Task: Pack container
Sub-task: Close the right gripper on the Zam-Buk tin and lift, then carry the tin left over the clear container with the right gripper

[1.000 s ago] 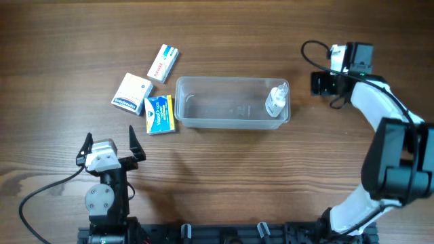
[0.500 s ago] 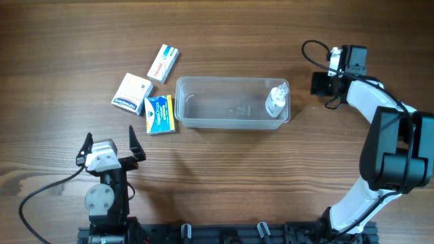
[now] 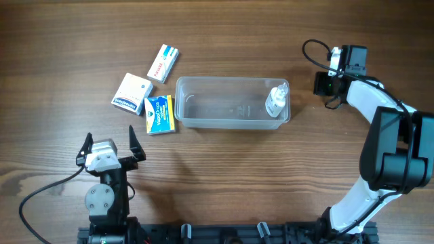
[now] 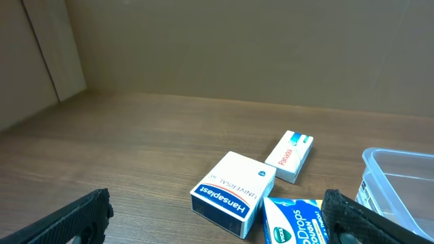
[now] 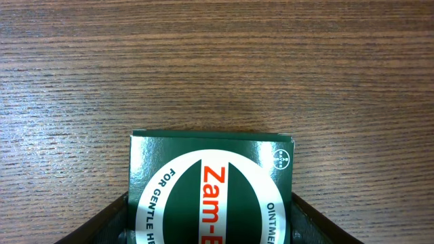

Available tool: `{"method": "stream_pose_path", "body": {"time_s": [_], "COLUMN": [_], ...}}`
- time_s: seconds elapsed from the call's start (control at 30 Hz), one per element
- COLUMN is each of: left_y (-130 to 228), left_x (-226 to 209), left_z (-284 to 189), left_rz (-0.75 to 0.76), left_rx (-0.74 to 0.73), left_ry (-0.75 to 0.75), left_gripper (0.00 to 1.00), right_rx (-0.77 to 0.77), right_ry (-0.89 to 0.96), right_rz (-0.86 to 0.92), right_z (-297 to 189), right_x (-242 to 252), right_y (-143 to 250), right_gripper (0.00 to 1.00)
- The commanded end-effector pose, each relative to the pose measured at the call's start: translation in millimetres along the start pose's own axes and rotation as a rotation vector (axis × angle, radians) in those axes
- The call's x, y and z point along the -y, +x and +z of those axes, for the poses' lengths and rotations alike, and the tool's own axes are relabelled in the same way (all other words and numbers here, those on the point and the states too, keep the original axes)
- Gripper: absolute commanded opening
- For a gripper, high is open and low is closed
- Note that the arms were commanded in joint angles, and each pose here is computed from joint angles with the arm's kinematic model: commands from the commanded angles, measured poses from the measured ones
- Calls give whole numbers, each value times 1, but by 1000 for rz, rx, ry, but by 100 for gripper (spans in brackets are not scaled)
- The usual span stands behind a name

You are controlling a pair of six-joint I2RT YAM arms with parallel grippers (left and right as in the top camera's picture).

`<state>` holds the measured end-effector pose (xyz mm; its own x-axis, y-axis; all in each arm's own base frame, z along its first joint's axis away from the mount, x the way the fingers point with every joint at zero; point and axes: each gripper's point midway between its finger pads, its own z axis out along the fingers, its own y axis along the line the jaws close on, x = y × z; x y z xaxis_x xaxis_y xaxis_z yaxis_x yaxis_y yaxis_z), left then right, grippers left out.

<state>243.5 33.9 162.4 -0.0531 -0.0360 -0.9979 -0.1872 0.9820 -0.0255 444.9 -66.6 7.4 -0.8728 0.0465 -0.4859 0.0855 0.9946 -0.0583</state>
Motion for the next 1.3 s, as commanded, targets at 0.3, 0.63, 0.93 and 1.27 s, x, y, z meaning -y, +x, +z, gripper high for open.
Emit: {"method": "stream_pose_path", "body": {"time_s": [0.3, 0.63, 0.93, 1.27], "left_y": [0, 0, 0, 0], "left_x": [0, 0, 0, 0], "left_z": [0, 0, 0, 0], "left_rz": [15, 15, 15, 15], "left_rx": [7, 7, 7, 7], "left_ry": [0, 0, 0, 0], "left_gripper": [100, 100, 100, 100], "right_rx": [177, 193, 263, 204], "right_ry": [-32, -107, -321, -442], "right_rz": [123, 205, 140, 44], "right_z": [-102, -189, -265, -273], "right_x": [-4, -38, -119, -211], "right_y": [-46, -36, -31, -3], "right_gripper": [41, 41, 41, 38]}}
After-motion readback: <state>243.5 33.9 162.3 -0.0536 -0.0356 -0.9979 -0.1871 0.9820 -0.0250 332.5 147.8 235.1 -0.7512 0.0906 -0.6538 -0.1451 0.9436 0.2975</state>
